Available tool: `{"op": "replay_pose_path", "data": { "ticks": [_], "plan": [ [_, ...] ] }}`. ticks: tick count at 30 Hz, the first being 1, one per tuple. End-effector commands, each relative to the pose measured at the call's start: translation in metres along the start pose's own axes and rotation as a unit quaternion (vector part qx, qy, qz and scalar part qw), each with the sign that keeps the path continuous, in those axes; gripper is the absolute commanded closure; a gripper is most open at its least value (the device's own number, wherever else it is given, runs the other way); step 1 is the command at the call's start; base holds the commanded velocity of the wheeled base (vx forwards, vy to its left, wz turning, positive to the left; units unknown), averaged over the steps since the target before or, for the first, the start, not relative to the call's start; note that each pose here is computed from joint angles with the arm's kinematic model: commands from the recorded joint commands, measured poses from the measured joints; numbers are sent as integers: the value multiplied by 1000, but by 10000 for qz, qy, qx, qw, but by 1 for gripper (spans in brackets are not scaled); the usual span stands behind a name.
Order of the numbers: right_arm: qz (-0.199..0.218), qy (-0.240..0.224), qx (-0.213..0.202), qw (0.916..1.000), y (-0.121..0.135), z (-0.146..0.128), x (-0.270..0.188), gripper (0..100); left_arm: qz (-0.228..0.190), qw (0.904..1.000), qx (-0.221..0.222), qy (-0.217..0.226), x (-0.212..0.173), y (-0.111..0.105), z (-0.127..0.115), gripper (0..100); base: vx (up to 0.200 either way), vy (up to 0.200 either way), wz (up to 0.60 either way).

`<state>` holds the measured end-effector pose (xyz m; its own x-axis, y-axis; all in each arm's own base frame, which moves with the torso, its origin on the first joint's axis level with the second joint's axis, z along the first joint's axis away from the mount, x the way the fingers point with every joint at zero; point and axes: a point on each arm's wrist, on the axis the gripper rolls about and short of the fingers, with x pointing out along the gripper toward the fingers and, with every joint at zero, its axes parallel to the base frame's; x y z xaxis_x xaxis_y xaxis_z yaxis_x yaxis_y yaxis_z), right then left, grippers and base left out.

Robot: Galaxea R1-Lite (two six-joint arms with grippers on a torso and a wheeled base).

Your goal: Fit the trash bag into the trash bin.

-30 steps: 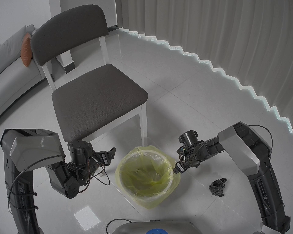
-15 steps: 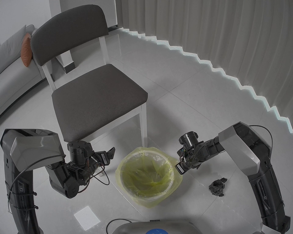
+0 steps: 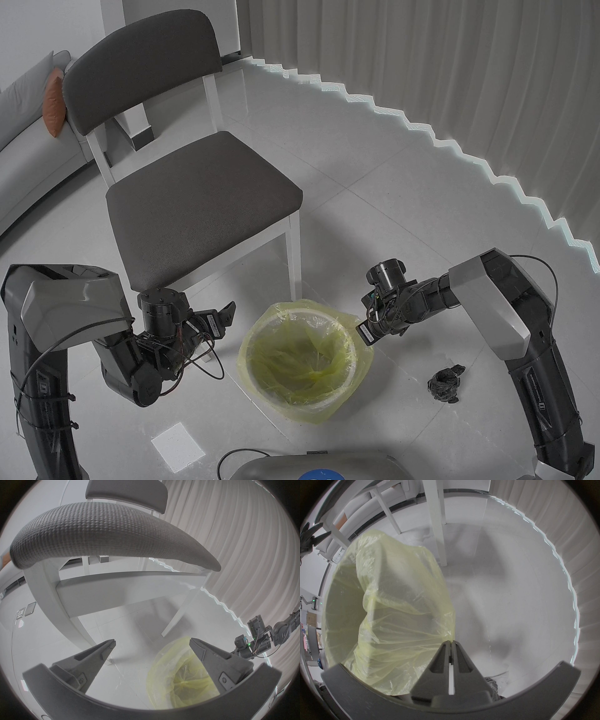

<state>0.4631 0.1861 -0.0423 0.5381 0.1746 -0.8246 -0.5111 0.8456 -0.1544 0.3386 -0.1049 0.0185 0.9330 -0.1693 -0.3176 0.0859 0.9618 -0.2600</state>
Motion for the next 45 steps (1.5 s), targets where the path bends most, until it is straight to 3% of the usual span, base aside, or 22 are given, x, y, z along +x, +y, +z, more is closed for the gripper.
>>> {"op": "replay_pose_path", "data": {
  "ticks": [1,8,13,23,38,39,45],
  "plan": [
    [-12,-106,7,9999,1,8,6,100,4,10000,0,4,0,0,-1,0,0,0,0],
    [85,90,61,9999,11,8,11,100,9,10000,2,18,0,0,-2,0,0,0,0],
    [101,-32,91,9999,16,12,16,100,2,10000,17,44,1,0,-3,0,0,0,0],
    [135,284,342,9989,26,-8,40,100,5,10000,18,51,1,1,-7,0,0,0,0],
    [134,99,446,9989,24,5,26,100,-8,10000,11,15,-1,2,-7,0,0,0,0],
    [143,74,441,9989,25,6,25,0,-8,10000,11,15,-1,2,-7,0,0,0,0],
    [122,8,458,9989,22,12,17,0,-10,10000,10,8,-2,2,-6,0,0,0,0]
  ]
}}
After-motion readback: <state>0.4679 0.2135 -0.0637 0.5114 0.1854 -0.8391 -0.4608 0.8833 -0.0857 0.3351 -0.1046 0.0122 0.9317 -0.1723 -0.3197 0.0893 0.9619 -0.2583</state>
